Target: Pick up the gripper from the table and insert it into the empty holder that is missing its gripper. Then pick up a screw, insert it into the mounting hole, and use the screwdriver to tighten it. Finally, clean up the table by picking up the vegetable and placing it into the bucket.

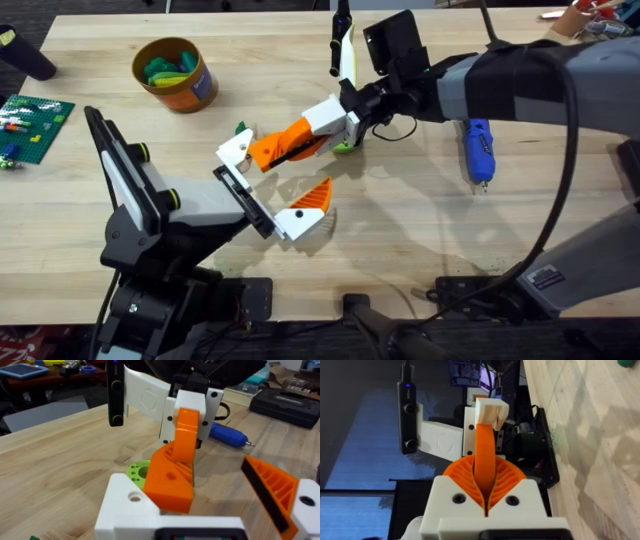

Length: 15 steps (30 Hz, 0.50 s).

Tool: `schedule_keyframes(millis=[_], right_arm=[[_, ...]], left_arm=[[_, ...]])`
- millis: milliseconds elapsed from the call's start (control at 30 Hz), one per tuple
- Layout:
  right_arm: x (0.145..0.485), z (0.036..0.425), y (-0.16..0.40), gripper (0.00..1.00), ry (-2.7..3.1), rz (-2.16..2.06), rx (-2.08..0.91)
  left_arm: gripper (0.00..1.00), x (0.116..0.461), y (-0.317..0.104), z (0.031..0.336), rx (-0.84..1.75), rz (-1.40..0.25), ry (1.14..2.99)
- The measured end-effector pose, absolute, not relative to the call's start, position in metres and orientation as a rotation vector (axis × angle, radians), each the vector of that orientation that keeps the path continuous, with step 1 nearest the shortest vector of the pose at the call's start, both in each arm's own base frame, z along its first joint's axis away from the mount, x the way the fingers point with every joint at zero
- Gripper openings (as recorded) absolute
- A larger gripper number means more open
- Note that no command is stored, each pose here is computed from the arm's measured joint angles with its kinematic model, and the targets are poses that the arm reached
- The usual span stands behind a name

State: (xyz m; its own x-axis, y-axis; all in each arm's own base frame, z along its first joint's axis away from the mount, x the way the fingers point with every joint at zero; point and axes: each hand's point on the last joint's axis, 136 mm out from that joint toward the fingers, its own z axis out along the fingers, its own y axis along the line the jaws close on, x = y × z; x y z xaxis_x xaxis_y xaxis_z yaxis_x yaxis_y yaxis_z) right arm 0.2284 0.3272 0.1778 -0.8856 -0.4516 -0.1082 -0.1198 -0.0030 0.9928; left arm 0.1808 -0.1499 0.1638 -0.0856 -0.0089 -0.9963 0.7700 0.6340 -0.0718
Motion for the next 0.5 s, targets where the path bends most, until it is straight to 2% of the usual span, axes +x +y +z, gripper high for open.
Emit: schedule_keyframes(millis=[500], right_arm=[[0.2328,0.1719,0.3288,0.02,-2.084,-1.971,0.599]], left_arm=[[0.985,0.1823,-0.1487,0.164,0.65,-0.727,1.536]])
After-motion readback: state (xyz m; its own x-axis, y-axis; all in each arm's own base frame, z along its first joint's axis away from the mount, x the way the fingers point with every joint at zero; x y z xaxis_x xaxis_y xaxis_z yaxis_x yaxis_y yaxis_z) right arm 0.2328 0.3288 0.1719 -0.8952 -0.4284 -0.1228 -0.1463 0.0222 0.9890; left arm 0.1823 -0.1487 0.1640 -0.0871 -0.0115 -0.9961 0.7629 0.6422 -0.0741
